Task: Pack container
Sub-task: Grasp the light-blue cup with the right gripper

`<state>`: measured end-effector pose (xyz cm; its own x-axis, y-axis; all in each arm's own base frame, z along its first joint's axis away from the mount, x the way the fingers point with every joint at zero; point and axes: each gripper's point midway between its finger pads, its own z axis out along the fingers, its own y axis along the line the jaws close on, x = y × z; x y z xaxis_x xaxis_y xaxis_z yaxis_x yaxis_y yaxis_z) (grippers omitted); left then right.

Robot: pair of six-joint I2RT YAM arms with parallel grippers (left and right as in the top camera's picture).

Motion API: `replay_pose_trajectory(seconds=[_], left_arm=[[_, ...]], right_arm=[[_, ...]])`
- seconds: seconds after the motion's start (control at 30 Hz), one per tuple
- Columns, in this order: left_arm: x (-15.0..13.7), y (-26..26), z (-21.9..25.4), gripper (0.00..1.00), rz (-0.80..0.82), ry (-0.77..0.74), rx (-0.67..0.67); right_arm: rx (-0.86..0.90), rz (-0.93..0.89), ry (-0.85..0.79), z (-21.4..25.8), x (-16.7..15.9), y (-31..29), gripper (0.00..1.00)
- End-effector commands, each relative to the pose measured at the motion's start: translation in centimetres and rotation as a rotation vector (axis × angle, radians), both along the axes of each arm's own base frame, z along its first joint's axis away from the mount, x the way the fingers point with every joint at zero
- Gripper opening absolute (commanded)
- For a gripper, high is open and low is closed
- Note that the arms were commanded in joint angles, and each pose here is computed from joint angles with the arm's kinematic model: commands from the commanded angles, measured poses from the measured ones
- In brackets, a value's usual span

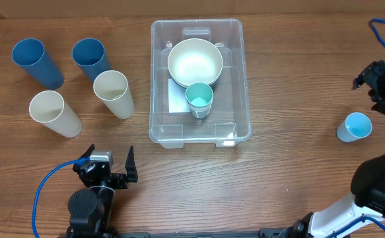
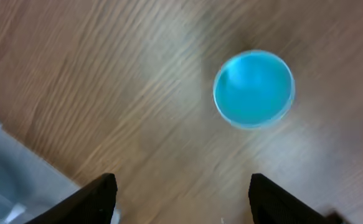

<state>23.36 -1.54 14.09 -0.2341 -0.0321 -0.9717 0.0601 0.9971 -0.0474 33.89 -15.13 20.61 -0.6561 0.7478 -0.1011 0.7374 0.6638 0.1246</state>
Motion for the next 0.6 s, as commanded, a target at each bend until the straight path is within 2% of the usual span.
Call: replay_pose_trajectory(seconds=[0.0,0.27,0.37,0.4,0.43,0.5,0.53,0.57], left_arm=[[0.0,-0.1,0.1,1.00,-0.012,-0.009,0.015],[0.0,-0.1,0.1,1.00,-0.012,-0.009,0.015],[0.0,-0.1,0.1,1.00,-0.012,-0.009,0.015],[0.0,-0.1,0.1,1.00,-0.012,-0.009,0.015],[0.0,-0.1,0.1,1.00,-0.012,-0.009,0.015],[0.0,-0.1,0.1,1.00,-0.012,-0.009,0.015],[0.0,-0.1,0.1,1.00,-0.012,-0.009,0.015],[0.0,-0.1,0.1,1.00,-0.012,-0.009,0.015]], right_arm=[[-0.022,0.005,0.048,-3.1,-0.6,-0.5,0.70],[-0.053,-0.005,0.101,-10.7,-1.4,-1.3,0.66],[-0.057,-0.006,0.098,-13.1,-1.6,-1.2,0.58],[-0.055,-0.005,0.101,-14.5,-1.9,-1.1,0.50],[-0.056,-0.005,0.102,-14.8,-2.0,-1.0,0.46],[-0.056,-0.002,0.100,-15.1,-2.0,-1.0,0.23],[-0.058,0.001,0.100,-15.1,-2.0,-1.1,0.16],[-0.060,0.001,0.101,-15.1,-2.0,-1.1,0.04]])
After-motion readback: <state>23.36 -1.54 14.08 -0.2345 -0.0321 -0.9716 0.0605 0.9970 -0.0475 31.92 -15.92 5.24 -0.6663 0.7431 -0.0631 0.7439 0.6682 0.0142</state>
